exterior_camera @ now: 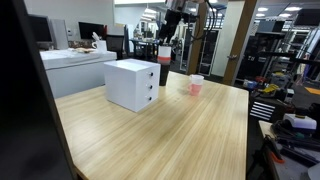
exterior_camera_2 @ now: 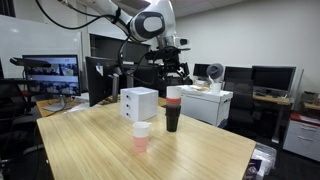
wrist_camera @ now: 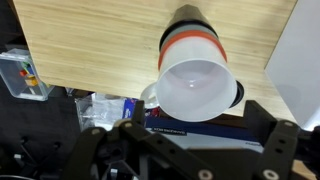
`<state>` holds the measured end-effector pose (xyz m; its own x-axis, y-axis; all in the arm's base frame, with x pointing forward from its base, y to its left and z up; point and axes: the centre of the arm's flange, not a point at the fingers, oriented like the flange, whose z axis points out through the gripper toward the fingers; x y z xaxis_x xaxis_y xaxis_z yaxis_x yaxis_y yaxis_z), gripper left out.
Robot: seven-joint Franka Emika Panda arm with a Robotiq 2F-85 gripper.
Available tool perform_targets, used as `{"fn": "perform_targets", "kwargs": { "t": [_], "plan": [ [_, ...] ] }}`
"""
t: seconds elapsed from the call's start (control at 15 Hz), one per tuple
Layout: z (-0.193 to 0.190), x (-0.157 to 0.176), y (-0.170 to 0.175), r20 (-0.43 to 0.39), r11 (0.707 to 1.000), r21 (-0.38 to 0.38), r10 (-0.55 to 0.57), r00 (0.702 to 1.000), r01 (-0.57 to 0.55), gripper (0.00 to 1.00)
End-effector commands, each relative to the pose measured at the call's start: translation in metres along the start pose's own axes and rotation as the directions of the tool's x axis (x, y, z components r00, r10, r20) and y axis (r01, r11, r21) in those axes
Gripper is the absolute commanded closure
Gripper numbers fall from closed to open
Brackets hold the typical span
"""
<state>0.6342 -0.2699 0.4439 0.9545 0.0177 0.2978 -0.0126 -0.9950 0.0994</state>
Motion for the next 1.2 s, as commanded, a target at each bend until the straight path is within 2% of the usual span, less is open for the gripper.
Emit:
{"fn": "perform_targets", "kwargs": {
  "t": [0.0, 0.33, 1.13],
  "plan": [
    [0.007, 0.011, 0.014, -0.004, 0.998, 0.049, 0.041, 0.999, -0.041, 0.00],
    [0.015, 0.008, 0.023, 0.016, 0.994, 0.076, 0.071, 0.997, -0.072, 0.00],
    [0.009, 0.011, 0.013, 0.020, 0.994, 0.094, 0.047, 0.999, -0.048, 0.00]
  ]
}}
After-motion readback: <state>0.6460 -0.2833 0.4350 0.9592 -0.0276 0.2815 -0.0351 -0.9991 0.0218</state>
